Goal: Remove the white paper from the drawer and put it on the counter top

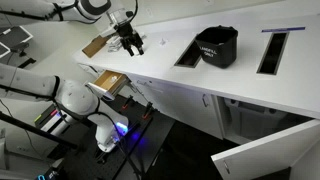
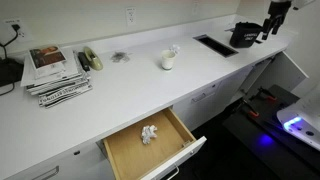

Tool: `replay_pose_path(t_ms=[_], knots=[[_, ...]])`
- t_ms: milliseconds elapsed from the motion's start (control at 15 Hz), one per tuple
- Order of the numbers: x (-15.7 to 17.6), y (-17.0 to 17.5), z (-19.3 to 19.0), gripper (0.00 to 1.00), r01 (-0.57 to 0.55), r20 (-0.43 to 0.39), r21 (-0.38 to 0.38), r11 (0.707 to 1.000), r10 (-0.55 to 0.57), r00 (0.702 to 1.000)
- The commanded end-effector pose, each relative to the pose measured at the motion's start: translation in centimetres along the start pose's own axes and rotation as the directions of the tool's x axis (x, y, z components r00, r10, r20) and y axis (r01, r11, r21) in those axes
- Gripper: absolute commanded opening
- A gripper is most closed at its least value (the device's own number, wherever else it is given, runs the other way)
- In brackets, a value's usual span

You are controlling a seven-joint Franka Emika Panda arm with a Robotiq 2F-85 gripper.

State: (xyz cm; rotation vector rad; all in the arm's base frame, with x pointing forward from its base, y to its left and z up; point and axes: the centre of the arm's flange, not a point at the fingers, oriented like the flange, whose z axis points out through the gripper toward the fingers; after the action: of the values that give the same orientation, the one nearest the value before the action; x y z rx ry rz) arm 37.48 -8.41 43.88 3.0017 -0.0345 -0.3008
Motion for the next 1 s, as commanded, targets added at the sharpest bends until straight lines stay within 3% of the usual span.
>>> replay_pose_path(t_ms=[0,267,333,667,933], knots=[[0.0,0.0,0.0,1.0,0.0,0.0,0.0,1.0,0.0,1.0],[0.0,0.0,0.0,1.0,0.0,0.0,0.0,1.0,0.0,1.0],[0.3,-1.3,0.0,1.0,0.03,0.0,-0.017,0.999,-0.03,1.0],[0.5,-11.6,-0.3,1.0,0.285,-0.015,-0.018,0.958,-0.285,0.958],[1.2,-21.6,1.0,1.0,0.464,-0.057,-0.028,0.885,-0.465,0.884]])
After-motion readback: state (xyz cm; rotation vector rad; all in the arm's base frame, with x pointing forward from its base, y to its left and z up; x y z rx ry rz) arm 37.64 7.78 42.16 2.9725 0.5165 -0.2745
